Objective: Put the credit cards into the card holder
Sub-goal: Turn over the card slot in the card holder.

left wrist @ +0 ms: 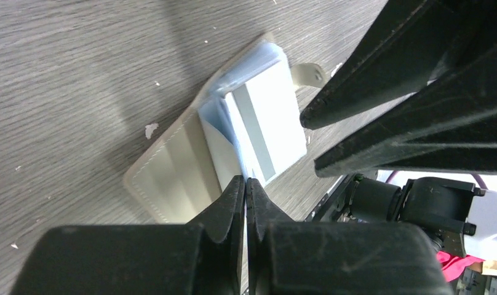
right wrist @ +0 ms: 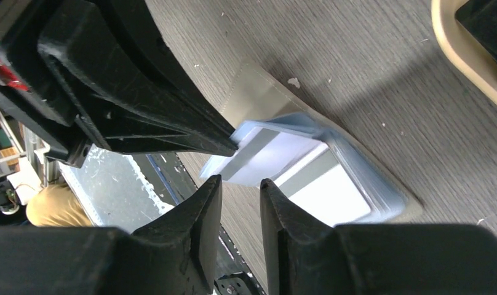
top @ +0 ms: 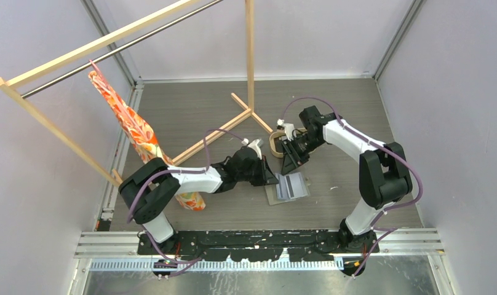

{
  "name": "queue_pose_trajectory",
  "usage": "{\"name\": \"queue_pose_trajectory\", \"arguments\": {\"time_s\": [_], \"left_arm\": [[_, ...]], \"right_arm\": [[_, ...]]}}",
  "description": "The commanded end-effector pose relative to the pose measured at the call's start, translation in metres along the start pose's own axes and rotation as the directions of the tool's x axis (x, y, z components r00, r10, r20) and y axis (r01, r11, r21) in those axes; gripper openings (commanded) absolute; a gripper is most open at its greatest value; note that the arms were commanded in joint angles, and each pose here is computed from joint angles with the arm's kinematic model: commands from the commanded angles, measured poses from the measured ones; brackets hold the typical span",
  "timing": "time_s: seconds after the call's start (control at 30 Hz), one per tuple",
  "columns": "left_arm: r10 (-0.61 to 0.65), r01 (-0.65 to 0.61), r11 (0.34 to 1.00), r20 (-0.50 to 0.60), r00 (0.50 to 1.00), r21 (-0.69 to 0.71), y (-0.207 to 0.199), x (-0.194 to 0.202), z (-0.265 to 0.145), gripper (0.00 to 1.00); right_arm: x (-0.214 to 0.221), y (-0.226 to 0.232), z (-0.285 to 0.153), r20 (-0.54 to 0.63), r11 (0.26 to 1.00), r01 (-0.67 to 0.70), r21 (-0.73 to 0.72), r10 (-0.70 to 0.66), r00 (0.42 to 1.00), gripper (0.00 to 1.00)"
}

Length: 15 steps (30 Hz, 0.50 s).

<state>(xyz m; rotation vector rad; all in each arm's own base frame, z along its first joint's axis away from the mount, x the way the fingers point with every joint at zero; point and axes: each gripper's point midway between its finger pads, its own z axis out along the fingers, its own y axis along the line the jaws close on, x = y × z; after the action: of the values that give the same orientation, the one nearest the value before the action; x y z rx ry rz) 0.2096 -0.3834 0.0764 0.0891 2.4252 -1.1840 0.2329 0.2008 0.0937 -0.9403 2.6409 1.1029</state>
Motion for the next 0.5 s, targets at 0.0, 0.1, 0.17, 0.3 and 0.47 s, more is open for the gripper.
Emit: {"name": "queue_pose_trajectory", "arguments": {"time_s": [0.0,0.1,0.17,0.3,0.47], "left_arm": [[-0.028,0.029,0.998,-0.004,1.000,0.058,-0.009,-0.003,0.005,0.05],[-0.048,0.047,0.996,0.004,0.999,0.070,-0.007,-0.004,0.007,0.09],[-0.057,0.056,0.994,0.013,0.998,0.090,-0.009,-0.005,0.007,0.09],[-0.076,0.070,0.988,0.036,0.996,0.139,-0.014,-0.010,0.005,0.13],[-0.097,0.088,0.978,0.040,0.994,0.191,-0.018,-0.011,0.006,0.18]], "right_arm": [[-0.002,0.003,0.004,0.007,0.999,-0.025,-0.033,0.025,1.000,0.36],[-0.001,0.001,0.005,0.000,0.998,-0.046,-0.036,0.046,0.999,0.40],[0.001,-0.004,0.007,-0.014,0.998,-0.063,-0.021,0.063,0.998,0.41],[0.004,-0.013,0.008,-0.029,0.996,-0.093,0.003,0.094,0.995,0.41],[0.004,-0.021,0.008,-0.025,0.992,-0.124,0.027,0.124,0.992,0.38]]}}
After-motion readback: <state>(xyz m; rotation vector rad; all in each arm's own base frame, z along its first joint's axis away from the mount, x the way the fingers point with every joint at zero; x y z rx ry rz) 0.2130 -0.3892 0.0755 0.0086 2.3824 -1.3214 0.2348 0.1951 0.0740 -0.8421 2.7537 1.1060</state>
